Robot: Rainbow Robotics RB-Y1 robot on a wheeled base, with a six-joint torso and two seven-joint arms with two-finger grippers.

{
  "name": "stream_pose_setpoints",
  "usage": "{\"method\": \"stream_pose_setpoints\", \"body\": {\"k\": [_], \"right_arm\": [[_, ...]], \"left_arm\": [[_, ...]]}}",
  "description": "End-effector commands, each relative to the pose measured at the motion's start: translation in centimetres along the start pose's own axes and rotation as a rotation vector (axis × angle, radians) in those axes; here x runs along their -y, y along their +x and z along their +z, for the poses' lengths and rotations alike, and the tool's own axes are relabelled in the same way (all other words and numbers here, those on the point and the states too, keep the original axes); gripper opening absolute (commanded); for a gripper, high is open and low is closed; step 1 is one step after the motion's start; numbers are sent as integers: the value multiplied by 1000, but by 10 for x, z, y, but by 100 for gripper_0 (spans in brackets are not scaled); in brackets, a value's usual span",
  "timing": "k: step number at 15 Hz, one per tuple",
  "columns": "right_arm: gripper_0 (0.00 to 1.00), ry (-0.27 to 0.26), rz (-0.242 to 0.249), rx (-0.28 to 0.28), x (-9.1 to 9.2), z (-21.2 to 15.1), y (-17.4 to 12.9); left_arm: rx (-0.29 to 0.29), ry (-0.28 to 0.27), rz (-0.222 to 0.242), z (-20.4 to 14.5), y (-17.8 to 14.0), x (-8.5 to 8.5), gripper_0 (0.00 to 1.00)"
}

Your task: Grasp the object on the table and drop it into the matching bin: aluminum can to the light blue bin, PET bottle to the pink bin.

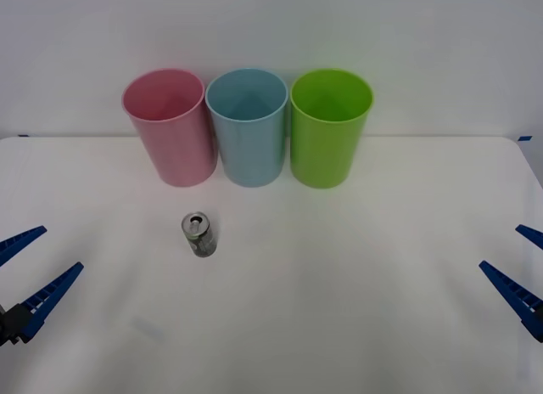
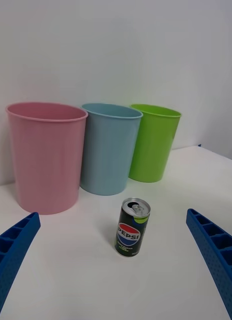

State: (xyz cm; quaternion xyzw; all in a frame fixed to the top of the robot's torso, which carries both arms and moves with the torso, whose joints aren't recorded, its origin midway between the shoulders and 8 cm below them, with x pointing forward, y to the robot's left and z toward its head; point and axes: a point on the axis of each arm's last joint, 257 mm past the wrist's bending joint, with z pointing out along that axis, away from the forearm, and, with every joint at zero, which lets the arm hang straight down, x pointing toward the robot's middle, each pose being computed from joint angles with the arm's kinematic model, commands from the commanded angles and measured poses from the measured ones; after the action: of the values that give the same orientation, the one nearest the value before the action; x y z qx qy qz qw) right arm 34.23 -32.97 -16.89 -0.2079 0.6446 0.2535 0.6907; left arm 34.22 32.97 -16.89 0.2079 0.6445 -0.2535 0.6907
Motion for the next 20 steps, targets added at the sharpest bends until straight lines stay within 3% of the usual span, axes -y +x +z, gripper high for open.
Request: {"method": "stream_pose_setpoints", "body": {"k": [1,2,7,15,20], "right_arm": [[100,0,0,0,0,0,0],[100,0,0,0,0,0,0],[100,0,0,0,0,0,0],[100,0,0,0,0,0,0],[100,0,0,0,0,0,0]], "left_arm": [[0,0,0,0,0,0,100],[13,9,-18,7,4,6,100],[6,18,-2,12,4,6,100],[-117,13,27,8,48,16,100],[-155,-6,70,8,81,16,100]]}}
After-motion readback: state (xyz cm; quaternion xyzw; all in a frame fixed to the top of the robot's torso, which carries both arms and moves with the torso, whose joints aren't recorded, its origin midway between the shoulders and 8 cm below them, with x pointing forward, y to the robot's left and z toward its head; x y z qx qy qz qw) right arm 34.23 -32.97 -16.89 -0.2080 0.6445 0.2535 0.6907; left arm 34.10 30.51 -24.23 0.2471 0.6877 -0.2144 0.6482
